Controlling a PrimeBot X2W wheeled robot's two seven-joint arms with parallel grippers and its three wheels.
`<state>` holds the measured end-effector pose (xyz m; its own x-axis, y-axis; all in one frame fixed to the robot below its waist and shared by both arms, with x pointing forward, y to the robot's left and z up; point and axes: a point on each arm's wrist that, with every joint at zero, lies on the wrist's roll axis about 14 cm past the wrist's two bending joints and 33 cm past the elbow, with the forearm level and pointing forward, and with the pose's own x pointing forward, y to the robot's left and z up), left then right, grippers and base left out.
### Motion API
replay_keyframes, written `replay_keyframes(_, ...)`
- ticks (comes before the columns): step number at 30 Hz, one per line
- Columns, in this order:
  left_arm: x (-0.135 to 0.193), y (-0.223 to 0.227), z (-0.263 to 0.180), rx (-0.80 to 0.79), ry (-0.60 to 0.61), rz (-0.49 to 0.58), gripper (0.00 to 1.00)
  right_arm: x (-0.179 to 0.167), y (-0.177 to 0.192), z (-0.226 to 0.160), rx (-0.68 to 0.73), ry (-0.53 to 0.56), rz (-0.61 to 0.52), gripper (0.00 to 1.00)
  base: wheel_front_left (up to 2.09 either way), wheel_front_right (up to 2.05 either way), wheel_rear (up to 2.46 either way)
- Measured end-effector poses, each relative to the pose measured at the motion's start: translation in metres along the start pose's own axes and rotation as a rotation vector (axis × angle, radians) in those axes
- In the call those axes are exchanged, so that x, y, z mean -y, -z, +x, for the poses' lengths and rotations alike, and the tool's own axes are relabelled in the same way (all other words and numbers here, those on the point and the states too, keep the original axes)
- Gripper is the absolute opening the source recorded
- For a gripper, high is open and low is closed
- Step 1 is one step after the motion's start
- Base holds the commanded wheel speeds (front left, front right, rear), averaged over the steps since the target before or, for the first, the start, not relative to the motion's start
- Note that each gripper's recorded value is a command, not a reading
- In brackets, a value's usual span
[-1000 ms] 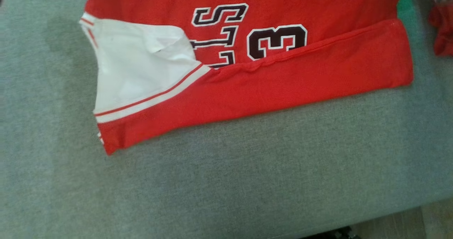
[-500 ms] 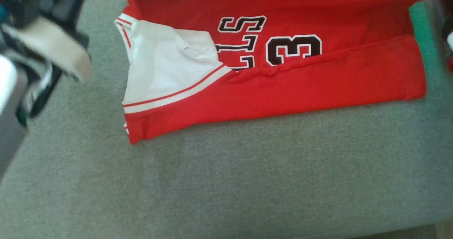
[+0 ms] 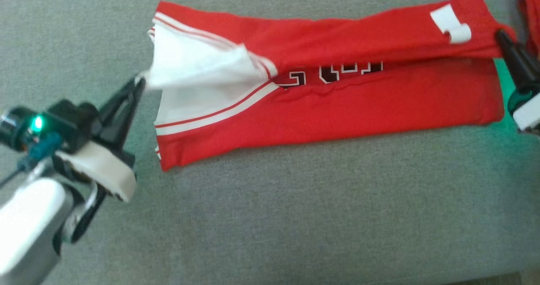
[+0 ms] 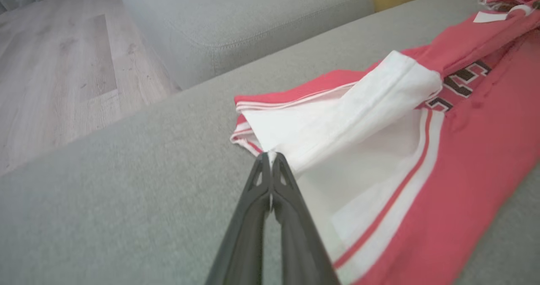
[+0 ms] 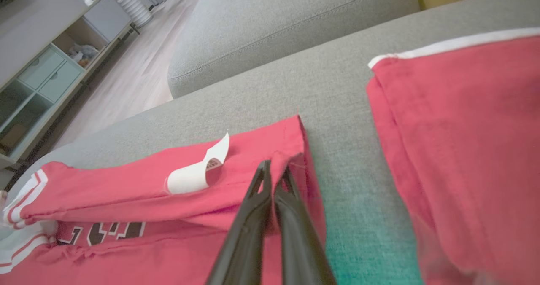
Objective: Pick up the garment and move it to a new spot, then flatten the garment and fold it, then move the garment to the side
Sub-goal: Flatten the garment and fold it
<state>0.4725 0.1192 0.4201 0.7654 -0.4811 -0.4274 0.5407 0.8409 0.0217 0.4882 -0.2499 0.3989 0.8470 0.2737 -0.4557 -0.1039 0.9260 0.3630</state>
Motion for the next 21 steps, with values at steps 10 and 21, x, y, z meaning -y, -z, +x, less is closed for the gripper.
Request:
replay_keyframes(10, 0.019, 0.018, -0.005, -0.005, 0.008, -0.055, 0.88, 0.009, 0.036, -0.012, -0.054, 0.036, 0.028, 1.0, 0.0, 0.0, 0.0)
replay_keyframes(21, 0.023, -0.003, -0.001, 0.25, -0.236, -0.178, 1.0, 0.01, 0.022, -0.019, 0.131, 0.102, 0.104, 1.0, 0.0, 0.0, 0.0)
